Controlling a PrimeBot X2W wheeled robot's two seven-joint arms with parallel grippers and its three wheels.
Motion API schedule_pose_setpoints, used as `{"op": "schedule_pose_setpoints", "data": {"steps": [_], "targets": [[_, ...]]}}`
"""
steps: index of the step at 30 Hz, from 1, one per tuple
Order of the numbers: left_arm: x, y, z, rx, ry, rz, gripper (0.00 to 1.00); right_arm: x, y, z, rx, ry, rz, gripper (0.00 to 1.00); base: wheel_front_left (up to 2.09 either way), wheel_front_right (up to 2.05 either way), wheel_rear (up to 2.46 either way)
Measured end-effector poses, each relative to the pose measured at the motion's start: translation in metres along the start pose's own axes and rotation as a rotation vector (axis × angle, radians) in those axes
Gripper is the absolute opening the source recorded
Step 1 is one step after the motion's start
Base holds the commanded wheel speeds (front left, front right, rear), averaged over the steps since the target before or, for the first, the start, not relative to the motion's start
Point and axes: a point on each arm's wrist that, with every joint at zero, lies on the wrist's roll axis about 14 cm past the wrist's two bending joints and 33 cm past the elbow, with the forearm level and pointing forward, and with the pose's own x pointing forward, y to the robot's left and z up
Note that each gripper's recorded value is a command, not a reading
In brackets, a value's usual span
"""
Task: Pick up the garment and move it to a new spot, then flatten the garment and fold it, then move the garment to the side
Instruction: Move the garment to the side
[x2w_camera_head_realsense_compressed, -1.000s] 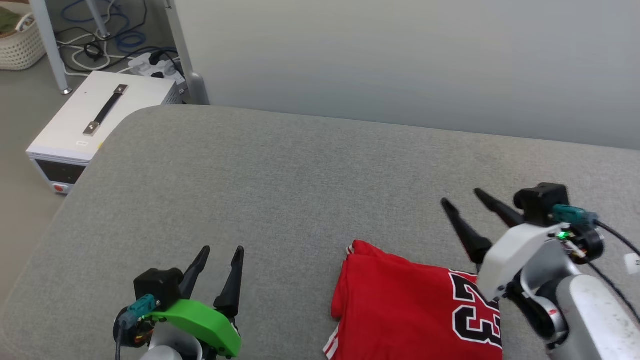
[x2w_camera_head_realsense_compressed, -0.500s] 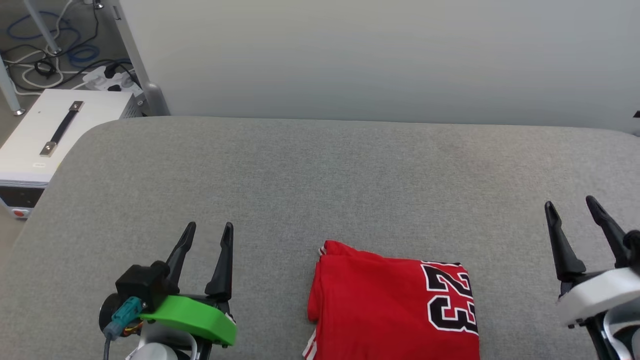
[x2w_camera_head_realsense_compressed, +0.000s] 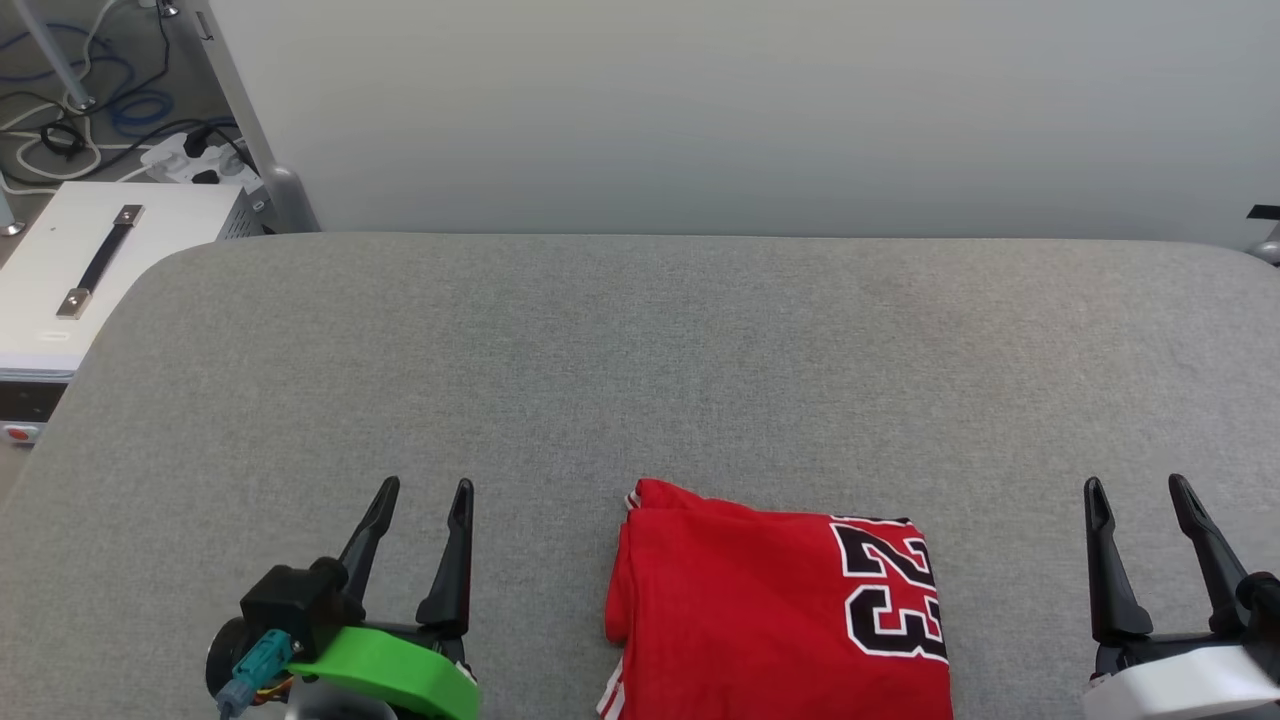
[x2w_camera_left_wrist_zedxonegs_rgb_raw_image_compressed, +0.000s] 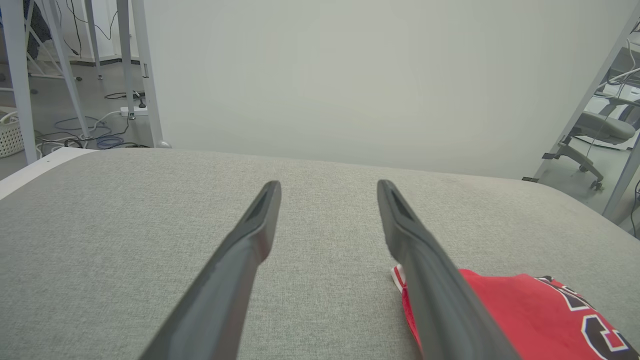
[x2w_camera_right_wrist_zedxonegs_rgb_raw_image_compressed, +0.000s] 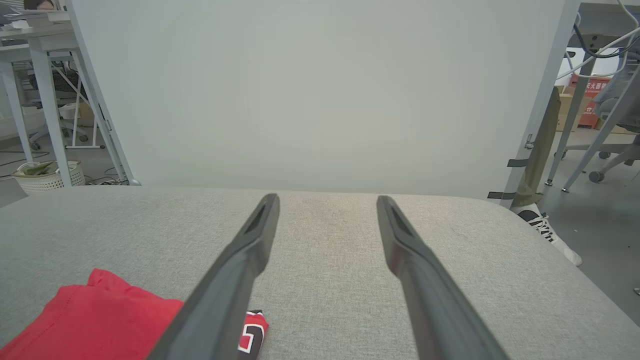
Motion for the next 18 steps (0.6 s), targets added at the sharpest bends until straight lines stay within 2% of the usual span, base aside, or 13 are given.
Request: {"op": "schedule_pose_setpoints", "data": {"steps": [12,18], "targets": [[-0.002,-0.001,-0.006,-0.009,0.012,0.002,1.00,0.001,0.007,-0.007,-0.008,0.021,0.036,1.00,0.00,0.00,0.00],[-0.002,0.002,-0.009,-0.008,0.022,0.012,1.00,0.001,0.016,-0.028,-0.012,0.138,0.090,1.00,0.00,0.00,0.00]]}}
